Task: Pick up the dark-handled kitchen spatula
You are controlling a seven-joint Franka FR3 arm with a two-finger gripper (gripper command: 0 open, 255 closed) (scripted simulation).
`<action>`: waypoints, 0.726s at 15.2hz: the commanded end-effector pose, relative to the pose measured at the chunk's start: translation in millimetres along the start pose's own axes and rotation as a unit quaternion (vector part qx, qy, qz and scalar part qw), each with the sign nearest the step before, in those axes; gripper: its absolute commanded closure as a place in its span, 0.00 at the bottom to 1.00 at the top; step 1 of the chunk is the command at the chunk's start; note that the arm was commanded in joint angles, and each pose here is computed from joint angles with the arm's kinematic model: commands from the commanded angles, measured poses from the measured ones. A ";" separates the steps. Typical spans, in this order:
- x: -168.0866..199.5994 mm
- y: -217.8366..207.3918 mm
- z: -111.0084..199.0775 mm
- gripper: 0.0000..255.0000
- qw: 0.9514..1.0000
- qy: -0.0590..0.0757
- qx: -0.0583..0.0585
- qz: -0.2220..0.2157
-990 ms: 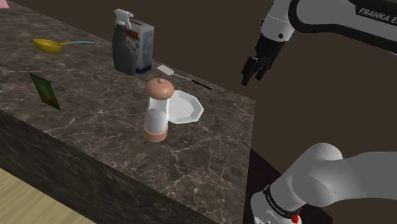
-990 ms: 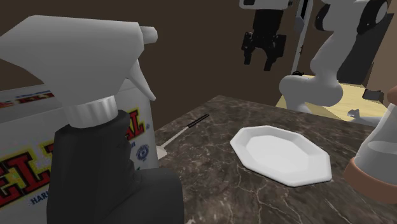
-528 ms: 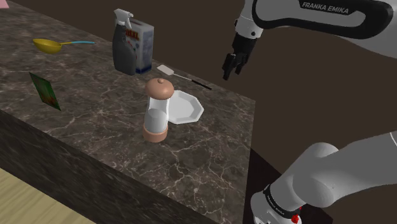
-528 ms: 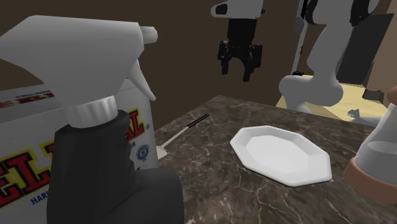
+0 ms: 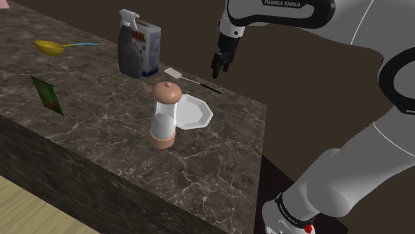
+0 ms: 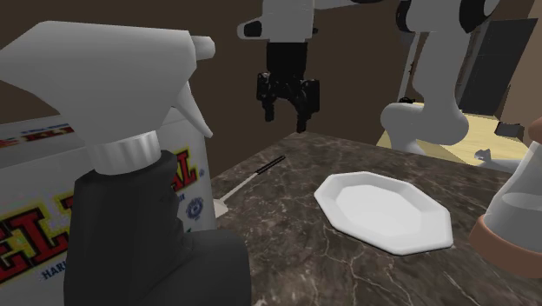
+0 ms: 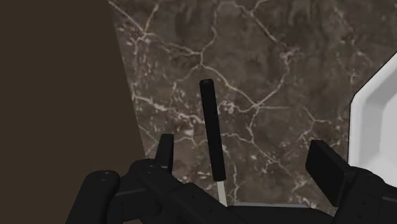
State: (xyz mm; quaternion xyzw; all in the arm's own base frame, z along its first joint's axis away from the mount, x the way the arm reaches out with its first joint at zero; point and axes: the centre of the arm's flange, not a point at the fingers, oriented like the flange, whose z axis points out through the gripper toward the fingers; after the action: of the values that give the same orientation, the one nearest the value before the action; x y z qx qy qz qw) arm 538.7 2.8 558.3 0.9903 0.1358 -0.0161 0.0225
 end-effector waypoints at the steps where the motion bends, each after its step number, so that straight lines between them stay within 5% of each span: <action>1: 26.5 0.1 6.9 0.00 1.000 -0.003 0.003 -0.022; 8: 118.0 -2.5 33.4 0.00 0.995 -0.012 0.014 -0.094; 11: 120.9 -3.2 44.7 0.00 0.995 -0.012 0.015 -0.096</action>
State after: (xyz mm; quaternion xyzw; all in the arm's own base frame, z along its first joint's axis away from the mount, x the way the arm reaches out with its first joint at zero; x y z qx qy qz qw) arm 651.6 35.2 512.6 0.9731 0.2281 -0.0324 0.0081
